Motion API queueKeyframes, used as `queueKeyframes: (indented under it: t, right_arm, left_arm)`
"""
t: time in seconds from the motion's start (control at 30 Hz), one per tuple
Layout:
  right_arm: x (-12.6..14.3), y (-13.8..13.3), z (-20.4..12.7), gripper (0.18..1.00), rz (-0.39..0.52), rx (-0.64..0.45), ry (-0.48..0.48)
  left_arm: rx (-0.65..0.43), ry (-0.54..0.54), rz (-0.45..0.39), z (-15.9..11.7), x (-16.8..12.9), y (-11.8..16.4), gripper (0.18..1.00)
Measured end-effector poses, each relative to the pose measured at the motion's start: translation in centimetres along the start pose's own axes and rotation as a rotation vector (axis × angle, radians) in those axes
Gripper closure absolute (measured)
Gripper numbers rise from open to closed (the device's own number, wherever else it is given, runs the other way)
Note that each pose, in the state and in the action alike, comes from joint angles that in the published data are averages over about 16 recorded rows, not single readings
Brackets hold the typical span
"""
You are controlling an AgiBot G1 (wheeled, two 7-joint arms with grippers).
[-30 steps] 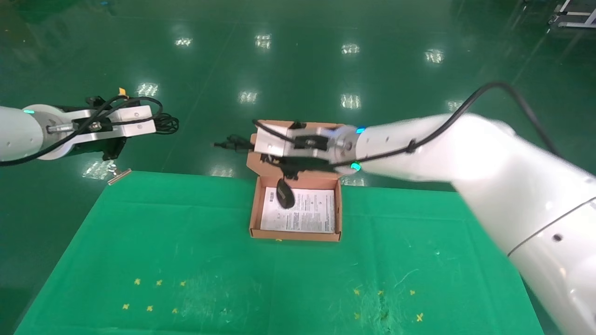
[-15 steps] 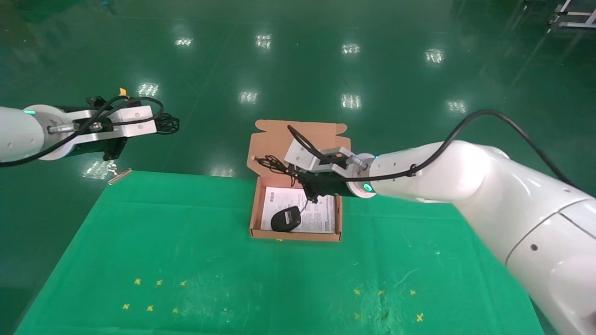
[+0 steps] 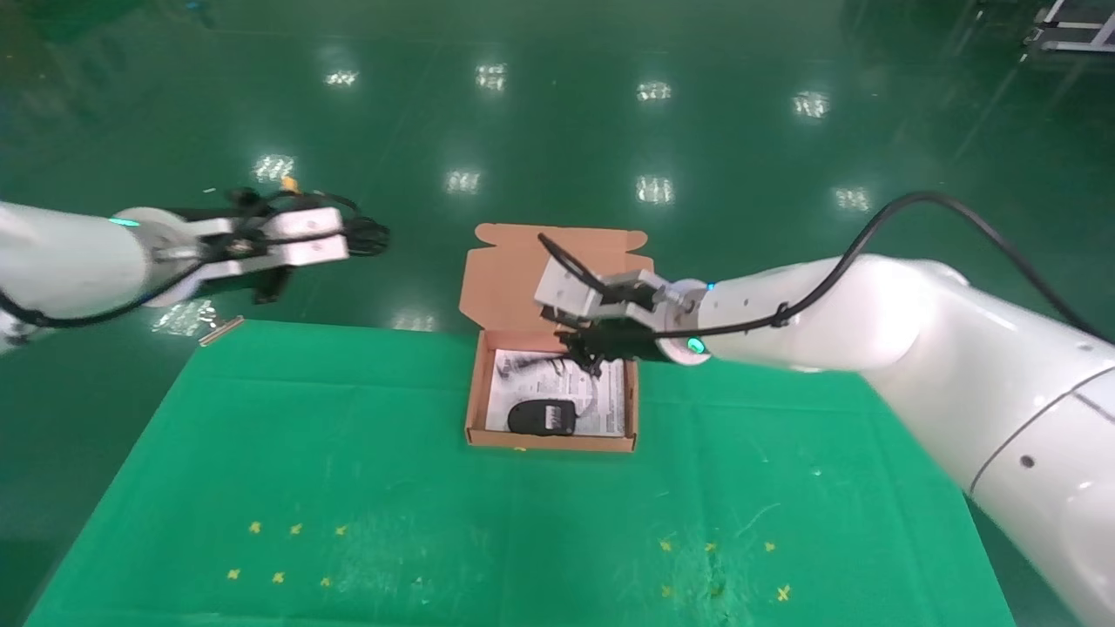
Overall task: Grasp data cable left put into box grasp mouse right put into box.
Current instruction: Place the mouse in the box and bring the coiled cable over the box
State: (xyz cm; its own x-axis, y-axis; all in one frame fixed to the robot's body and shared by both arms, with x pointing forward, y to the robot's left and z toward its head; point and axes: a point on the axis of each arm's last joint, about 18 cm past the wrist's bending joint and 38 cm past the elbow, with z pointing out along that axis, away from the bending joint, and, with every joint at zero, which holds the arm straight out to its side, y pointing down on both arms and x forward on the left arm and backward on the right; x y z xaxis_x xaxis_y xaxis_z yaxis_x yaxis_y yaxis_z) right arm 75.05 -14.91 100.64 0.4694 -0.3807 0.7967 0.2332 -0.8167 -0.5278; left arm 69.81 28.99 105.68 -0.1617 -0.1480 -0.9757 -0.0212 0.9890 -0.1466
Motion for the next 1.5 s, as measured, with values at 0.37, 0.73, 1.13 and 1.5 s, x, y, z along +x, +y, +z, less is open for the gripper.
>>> queueKeyframes:
  t: [0.37,0.73,1.13,1.5]
  right_arm:
    - [4.2,3.6,-4.9,0.751,0.002,-0.022,0.083]
    - [6.2,7.5,-11.0,0.492,-0.006,-0.071,0.145]
    - [5.6,8.9,-14.1,0.273,-0.013,-0.104,0.169]
    - [5.3,8.9,-14.6,0.188,-0.026,-0.107,0.178]
  left_arm:
    - [0.147,0.044,0.036,4.9,4.4,-6.7,0.934]
    - [0.275,0.063,0.039,8.7,10.0,-11.6,0.934]
    - [0.379,0.112,0.040,9.1,13.6,-14.2,0.934]
    - [0.420,0.132,0.048,8.8,14.3,-15.2,0.926]
